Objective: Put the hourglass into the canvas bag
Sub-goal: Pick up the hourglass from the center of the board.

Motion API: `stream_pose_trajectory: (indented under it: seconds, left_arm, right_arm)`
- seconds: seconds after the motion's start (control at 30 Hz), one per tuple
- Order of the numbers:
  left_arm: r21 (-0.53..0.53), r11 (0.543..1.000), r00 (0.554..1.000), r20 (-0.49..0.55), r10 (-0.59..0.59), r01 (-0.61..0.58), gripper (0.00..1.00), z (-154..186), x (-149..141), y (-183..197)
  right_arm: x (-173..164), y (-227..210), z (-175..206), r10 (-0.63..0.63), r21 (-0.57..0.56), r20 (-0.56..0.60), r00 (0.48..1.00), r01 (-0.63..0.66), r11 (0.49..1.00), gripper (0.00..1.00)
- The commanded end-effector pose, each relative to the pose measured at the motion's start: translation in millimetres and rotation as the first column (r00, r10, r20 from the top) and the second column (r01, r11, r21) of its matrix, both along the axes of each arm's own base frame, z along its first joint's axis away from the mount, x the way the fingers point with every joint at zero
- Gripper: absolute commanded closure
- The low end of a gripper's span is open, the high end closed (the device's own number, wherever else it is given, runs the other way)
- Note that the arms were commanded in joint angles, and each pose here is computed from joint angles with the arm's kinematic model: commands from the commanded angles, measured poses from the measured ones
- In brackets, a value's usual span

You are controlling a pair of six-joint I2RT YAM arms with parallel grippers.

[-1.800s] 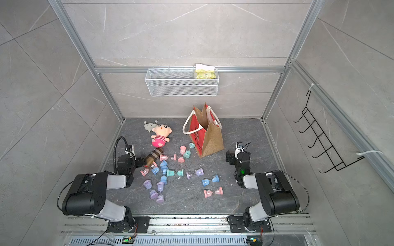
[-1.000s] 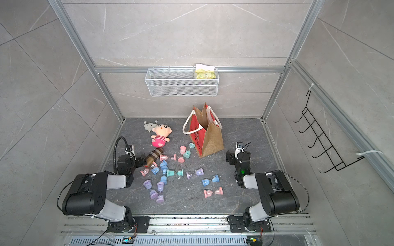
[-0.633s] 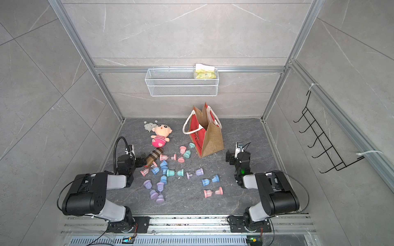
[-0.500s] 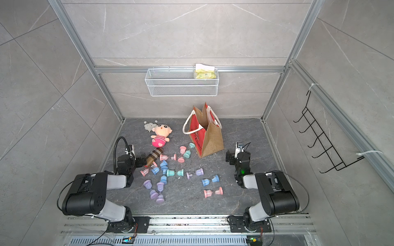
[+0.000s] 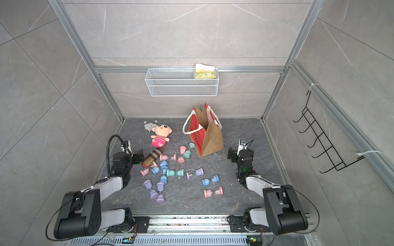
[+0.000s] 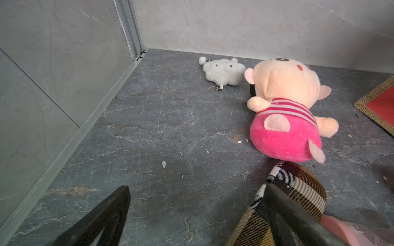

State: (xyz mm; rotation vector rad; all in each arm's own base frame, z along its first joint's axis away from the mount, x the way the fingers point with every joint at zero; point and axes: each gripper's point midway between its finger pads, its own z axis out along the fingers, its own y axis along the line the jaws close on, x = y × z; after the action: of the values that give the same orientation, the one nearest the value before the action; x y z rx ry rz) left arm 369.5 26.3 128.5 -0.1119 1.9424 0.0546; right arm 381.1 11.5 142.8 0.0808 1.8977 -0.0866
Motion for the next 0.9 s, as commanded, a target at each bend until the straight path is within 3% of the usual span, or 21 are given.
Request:
stream_pose_trajectory:
  seconds: [0.0, 0.07, 0.17, 0.27, 0.4, 0.67, 0.87]
  left_arm:
    - [-0.035, 0.999, 0.999, 0.019, 0.028, -0.027, 0.00, 30.4, -4.4, 2.6]
    - [-0.082, 0.996, 0.999, 0.031, 0.029, -0.026, 0.00, 49.1, -7.3, -0.3]
    - [-0.185, 0.982, 0.997, 0.058, 0.051, -0.040, 0.00, 77.8, -13.4, -3.8]
    - [-0.337, 0.931, 0.986, 0.042, 0.163, -0.139, 0.00, 95.2, -23.3, 3.8]
    - [-0.480, 0.852, 0.965, 0.038, 0.259, -0.209, 0.00, 101.1, -37.4, 8.9]
    - [-0.536, 0.836, 0.991, -0.009, 0.135, -0.118, 0.00, 108.7, -46.5, -16.9]
    - [-0.589, 0.808, 0.999, 0.021, 0.036, -0.017, 0.00, 113.1, -59.6, -40.3]
  right_arm:
    - [-3.2, 3.6, 21.4, -0.010, 0.092, -0.041, 0.999, 0.013, 0.996, 0.01]
    - [-4.1, 10.0, 35.6, 0.008, 0.155, -0.046, 0.999, -0.001, 0.988, 0.01]
    - [-9.3, 1.5, 47.5, -0.086, 0.261, -0.112, 0.990, 0.112, 0.959, 0.00]
    - [-18.3, -2.4, 47.5, -0.139, 0.324, -0.194, 0.971, 0.198, 0.925, 0.00]
    - [-31.3, 4.2, 43.0, -0.111, 0.365, -0.276, 0.955, 0.211, 0.907, 0.00]
    - [-55.3, 16.1, 35.4, -0.054, 0.379, -0.414, 0.908, 0.226, 0.897, 0.01]
    - [-73.9, 41.8, 37.2, 0.022, 0.363, -0.499, 0.867, 0.186, 0.913, 0.00]
